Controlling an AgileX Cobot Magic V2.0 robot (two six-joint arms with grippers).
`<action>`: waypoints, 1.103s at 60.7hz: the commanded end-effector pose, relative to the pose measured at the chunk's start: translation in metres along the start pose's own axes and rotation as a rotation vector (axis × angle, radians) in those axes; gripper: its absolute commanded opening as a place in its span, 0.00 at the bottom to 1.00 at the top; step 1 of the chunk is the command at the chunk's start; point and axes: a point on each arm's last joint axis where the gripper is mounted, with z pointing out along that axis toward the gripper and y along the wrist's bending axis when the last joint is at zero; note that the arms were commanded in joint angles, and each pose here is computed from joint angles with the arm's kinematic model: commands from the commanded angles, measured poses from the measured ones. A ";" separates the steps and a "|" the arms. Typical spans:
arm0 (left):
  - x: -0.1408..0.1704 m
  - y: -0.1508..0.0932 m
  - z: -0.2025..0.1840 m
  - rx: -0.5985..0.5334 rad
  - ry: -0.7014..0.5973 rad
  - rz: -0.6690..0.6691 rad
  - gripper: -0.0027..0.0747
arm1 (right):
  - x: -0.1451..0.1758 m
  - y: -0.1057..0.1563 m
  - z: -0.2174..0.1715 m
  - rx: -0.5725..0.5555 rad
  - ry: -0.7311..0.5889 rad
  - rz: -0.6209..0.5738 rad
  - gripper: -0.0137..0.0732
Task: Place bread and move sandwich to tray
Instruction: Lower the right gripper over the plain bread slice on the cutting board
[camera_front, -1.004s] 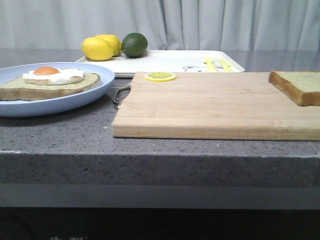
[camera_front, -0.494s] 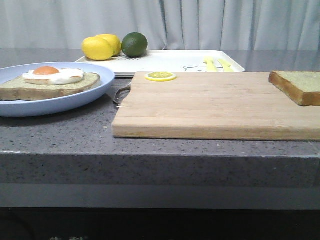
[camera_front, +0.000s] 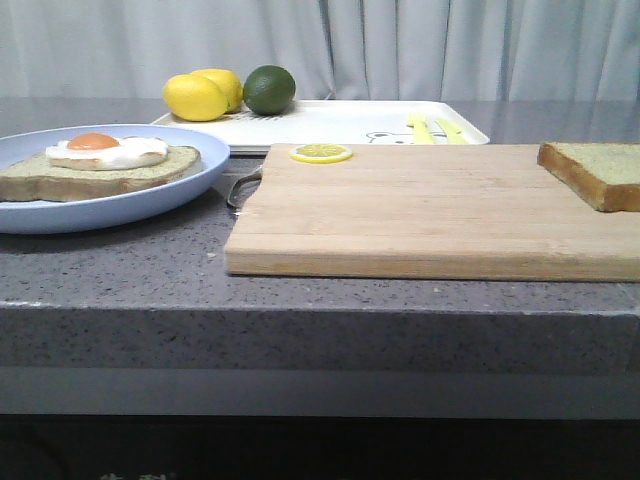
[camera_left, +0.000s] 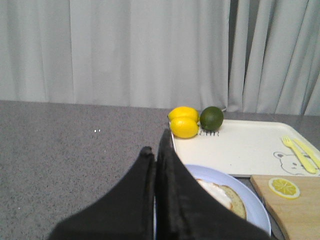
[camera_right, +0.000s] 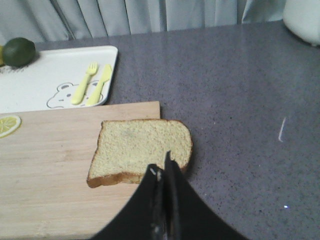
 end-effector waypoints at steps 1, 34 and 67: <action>-0.016 0.000 0.005 -0.003 -0.074 -0.002 0.01 | -0.014 0.001 0.004 0.001 -0.052 -0.016 0.08; -0.006 0.005 0.043 -0.036 0.065 0.038 0.48 | -0.006 0.001 0.031 0.019 0.072 -0.023 0.76; -0.007 0.006 0.082 -0.042 0.278 0.032 0.67 | -0.021 0.003 0.044 0.070 0.355 -0.018 0.79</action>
